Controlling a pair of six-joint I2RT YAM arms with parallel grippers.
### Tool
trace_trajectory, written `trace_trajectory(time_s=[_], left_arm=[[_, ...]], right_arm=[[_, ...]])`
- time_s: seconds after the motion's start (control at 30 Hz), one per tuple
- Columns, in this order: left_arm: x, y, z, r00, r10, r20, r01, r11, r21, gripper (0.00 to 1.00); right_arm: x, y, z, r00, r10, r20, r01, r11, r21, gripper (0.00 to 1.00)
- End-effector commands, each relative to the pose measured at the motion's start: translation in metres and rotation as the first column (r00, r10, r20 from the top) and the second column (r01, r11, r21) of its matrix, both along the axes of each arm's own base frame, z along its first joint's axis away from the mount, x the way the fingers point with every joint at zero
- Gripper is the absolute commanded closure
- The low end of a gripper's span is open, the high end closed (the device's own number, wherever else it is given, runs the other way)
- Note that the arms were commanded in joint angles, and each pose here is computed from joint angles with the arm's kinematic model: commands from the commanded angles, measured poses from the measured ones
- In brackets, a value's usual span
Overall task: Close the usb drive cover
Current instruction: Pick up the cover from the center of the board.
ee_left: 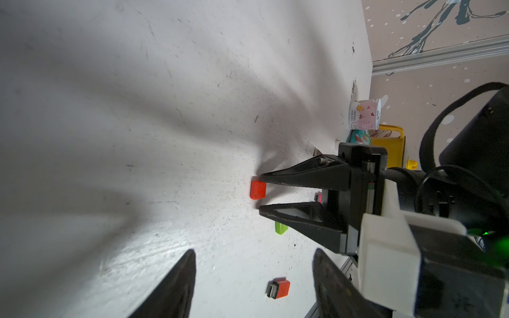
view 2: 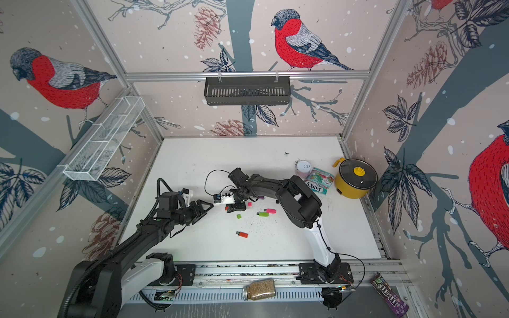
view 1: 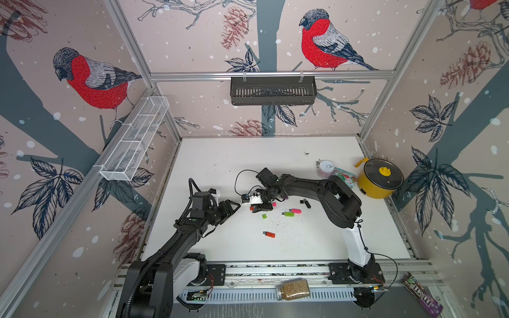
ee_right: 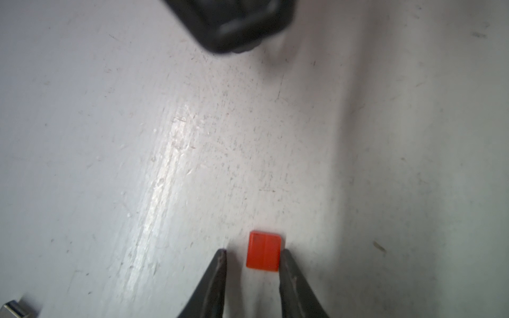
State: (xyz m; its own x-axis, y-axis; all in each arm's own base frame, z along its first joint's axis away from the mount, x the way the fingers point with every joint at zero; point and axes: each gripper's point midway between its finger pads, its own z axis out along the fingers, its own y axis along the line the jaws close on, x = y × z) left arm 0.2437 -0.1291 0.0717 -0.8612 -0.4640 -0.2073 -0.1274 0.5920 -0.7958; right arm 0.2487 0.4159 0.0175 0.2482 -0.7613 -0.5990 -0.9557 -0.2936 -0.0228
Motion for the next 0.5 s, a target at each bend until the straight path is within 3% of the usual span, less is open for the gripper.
trace_trajectory(time_s=[0.0,0.47], left_arm=[[0.004,-0.001,0.004,1.0,-0.004,0.028,0.005,1.0,-0.007,0.33],[0.004,-0.001,0.003,1.0,-0.01,0.021,0.01,1.0,-0.008,0.33]], right_arm=[[-0.006,-0.031,-0.028,0.999,-0.042,-0.005,0.041,0.982,-0.183,0.66],[-0.006,-0.041,-0.045,0.998,-0.055,0.019,0.058,0.967,-0.25,0.71]])
